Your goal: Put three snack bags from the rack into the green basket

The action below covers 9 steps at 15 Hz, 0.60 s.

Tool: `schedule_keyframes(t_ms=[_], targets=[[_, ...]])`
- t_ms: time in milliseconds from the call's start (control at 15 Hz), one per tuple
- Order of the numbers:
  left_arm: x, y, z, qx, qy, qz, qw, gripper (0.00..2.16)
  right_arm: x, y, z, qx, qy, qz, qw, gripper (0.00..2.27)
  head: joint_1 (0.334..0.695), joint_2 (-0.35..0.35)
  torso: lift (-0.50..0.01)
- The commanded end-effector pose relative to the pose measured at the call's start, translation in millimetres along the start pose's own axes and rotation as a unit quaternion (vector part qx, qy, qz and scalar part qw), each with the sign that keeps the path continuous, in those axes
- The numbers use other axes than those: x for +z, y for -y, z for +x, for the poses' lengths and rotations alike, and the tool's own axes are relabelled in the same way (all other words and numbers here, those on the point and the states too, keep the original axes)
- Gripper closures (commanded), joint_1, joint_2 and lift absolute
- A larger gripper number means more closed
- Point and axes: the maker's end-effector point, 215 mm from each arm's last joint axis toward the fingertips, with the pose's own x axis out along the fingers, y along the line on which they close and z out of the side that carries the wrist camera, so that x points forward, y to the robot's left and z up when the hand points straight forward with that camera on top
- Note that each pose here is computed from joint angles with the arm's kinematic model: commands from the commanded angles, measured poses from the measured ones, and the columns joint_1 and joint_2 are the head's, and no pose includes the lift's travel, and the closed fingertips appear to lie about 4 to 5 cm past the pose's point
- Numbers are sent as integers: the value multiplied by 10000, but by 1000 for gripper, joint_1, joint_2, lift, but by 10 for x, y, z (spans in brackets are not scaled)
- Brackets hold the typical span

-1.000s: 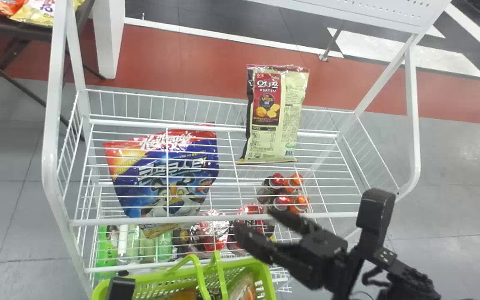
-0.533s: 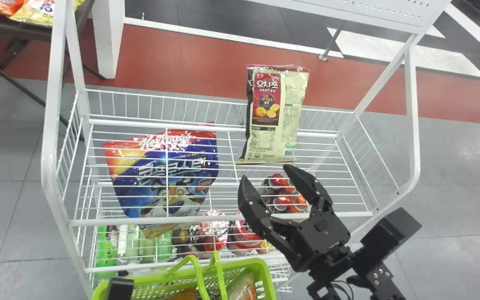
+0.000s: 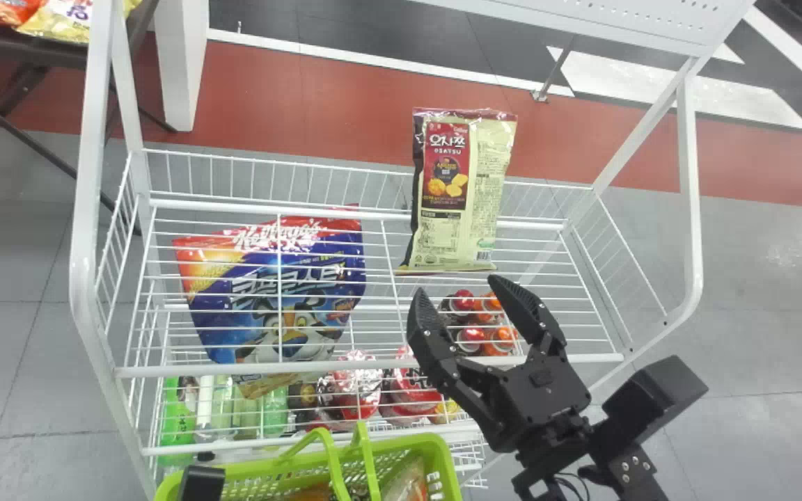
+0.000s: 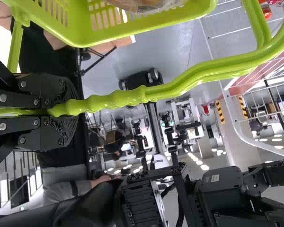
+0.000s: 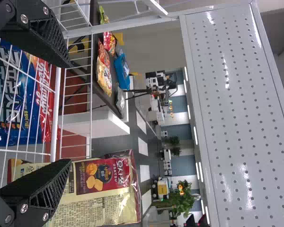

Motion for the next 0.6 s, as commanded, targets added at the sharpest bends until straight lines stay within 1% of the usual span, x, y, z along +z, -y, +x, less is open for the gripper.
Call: schedule_keyframes(t_ms=[0, 533], targets=[[-1, 16, 17, -19, -5, 4, 10000, 1274, 8, 2, -23, -8, 0, -8, 10000, 107, 695, -350, 0], [-50, 31, 34, -45, -11, -35, 10000, 1274, 163, -22, -83, -5, 227, -44, 9997, 110, 695, -350, 0]])
